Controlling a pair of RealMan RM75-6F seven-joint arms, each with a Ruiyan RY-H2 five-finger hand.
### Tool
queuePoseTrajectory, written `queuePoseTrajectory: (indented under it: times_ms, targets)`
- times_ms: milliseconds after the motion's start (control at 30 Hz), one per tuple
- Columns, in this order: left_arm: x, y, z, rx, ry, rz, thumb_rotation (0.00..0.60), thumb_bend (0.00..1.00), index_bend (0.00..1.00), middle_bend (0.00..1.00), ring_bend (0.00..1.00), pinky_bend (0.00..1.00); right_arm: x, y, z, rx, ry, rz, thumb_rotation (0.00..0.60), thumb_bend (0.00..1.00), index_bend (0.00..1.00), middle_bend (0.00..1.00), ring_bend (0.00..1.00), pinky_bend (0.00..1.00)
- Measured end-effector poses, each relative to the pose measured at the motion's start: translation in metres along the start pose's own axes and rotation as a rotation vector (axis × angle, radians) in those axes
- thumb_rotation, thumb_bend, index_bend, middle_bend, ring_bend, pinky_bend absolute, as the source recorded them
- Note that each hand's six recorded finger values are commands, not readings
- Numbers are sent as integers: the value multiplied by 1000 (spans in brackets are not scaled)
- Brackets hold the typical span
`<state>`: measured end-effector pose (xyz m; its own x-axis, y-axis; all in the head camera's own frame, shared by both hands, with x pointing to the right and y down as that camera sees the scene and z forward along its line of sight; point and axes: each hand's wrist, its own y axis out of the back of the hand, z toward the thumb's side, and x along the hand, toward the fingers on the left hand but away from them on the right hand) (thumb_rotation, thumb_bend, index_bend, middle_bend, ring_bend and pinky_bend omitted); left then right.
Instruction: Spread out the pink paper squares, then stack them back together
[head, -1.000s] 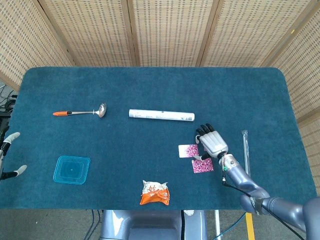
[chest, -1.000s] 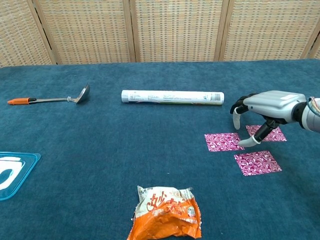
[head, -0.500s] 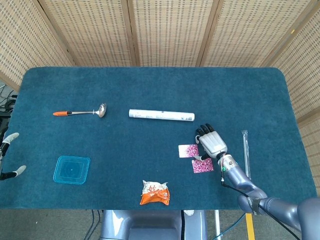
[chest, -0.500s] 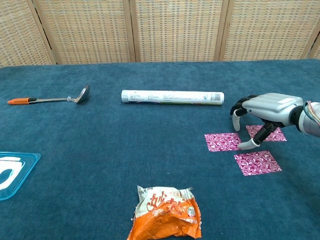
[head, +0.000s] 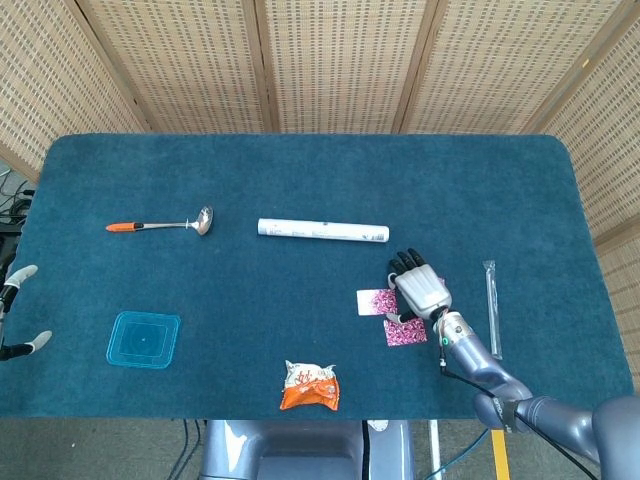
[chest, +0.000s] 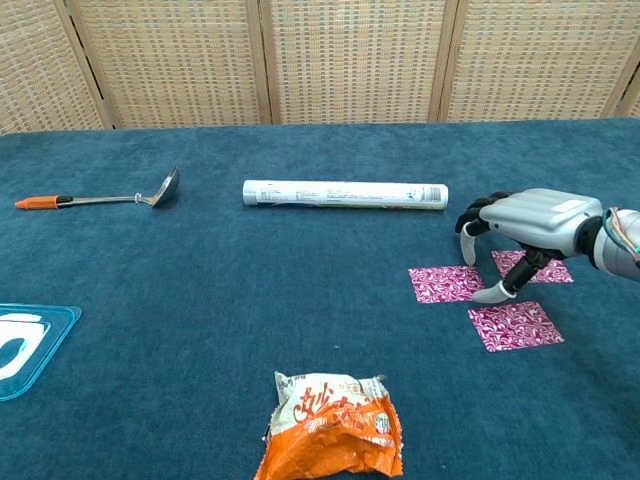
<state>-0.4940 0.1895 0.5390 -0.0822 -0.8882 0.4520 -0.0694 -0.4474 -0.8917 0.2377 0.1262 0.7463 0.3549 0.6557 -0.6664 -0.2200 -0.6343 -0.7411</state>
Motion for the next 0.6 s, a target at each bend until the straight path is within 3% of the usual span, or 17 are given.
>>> queuePoseTrajectory:
  times_ms: [600]
  targets:
    - [0,2,-1,-2,3,8,595,120,148,0,0,0,-3,0,4,8,5,-11,370,260,373,166,0,0]
